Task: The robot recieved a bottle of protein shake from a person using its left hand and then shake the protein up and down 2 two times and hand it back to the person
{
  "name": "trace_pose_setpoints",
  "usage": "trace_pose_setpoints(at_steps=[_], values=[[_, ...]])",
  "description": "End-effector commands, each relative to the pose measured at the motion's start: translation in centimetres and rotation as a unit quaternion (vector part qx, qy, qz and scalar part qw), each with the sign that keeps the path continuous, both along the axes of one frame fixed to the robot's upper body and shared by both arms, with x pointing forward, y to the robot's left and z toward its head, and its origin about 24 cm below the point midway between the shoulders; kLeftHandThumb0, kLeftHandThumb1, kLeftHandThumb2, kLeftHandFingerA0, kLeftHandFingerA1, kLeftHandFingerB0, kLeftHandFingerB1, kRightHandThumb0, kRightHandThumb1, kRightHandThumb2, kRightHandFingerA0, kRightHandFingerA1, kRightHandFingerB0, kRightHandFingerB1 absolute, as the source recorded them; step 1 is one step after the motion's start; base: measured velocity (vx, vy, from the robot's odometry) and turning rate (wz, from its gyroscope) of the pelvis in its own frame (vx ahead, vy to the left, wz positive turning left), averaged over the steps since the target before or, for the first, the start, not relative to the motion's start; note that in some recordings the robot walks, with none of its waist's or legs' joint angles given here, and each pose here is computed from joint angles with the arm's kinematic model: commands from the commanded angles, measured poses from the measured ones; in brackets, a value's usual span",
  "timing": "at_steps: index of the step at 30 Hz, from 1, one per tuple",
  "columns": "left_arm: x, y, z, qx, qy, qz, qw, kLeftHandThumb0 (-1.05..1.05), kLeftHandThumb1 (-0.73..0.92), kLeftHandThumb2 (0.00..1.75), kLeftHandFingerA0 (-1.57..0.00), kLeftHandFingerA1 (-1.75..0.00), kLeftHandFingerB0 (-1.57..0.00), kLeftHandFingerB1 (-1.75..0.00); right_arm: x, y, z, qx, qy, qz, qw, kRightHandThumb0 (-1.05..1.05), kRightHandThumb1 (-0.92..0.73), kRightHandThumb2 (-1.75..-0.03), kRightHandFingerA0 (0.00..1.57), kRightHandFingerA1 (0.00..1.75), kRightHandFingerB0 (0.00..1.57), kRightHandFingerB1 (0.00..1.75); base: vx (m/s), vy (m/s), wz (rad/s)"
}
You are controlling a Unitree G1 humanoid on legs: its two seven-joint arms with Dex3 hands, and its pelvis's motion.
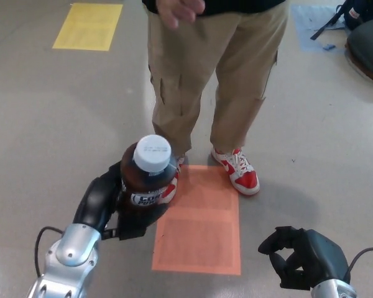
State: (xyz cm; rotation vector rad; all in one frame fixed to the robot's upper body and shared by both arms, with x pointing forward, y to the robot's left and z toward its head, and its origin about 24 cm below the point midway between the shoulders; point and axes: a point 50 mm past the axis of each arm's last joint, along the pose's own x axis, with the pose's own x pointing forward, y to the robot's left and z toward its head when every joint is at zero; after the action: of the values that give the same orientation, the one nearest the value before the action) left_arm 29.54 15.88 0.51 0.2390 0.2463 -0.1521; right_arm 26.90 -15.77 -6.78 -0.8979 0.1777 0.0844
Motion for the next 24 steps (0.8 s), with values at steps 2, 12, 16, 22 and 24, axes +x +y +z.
trace_pose_setpoints(at_steps=[2, 12, 16, 22, 24], values=[[-0.7, 1.2, -0.5, -0.007, 0.019, -0.006, 1.000, -0.20, 0.85, 0.65, -1.05, -0.55, -0.74, -0.85, -0.4, -0.1, -0.4, 0.006, 0.009, -0.003, 1.000, -0.39, -0.59, -0.96, 0.86, 0.76, 0.93, 0.64, 0.00, 0.000, 0.00], [1.8, 2.4, 6.1, -0.083, -0.066, 0.034, 0.994, -0.19, 0.84, 0.65, -1.14, -0.74, -0.76, -0.84, -0.2, 0.2, -0.2, 0.006, 0.003, -0.003, 1.000, -0.37, -0.62, -0.98, 0.87, 0.82, 0.92, 0.65, 0.00, 0.000, 0.00], [-1.6, 2.7, -2.5, -0.039, 0.086, 0.039, 0.995, -0.18, 0.84, 0.66, -1.15, -0.74, -0.77, -0.79, 0.1, 0.4, 0.0, 0.009, 0.005, -0.001, 1.000, -0.37, -0.60, -0.97, 0.88, 0.79, 0.92, 0.64, 0.00, 0.000, 0.00], [0.7, 1.6, 2.0, -0.067, 0.017, 0.011, 0.998, -0.19, 0.86, 0.66, -1.14, -0.78, -0.76, -0.80, 0.5, -0.2, 0.4, 0.010, -0.008, -0.012, 1.000, -0.37, -0.61, -0.97, 0.85, 0.84, 0.92, 0.66, 0.00, 0.000, 0.02], [1.8, 1.3, 4.8, -0.087, -0.020, 0.010, 0.996, -0.21, 0.86, 0.66, -1.14, -0.79, -0.76, -0.81, 0.6, -0.2, 0.6, 0.011, -0.011, -0.011, 1.000, -0.38, -0.61, -0.98, 0.85, 0.87, 0.92, 0.66, 0.00, 0.000, 0.05]])
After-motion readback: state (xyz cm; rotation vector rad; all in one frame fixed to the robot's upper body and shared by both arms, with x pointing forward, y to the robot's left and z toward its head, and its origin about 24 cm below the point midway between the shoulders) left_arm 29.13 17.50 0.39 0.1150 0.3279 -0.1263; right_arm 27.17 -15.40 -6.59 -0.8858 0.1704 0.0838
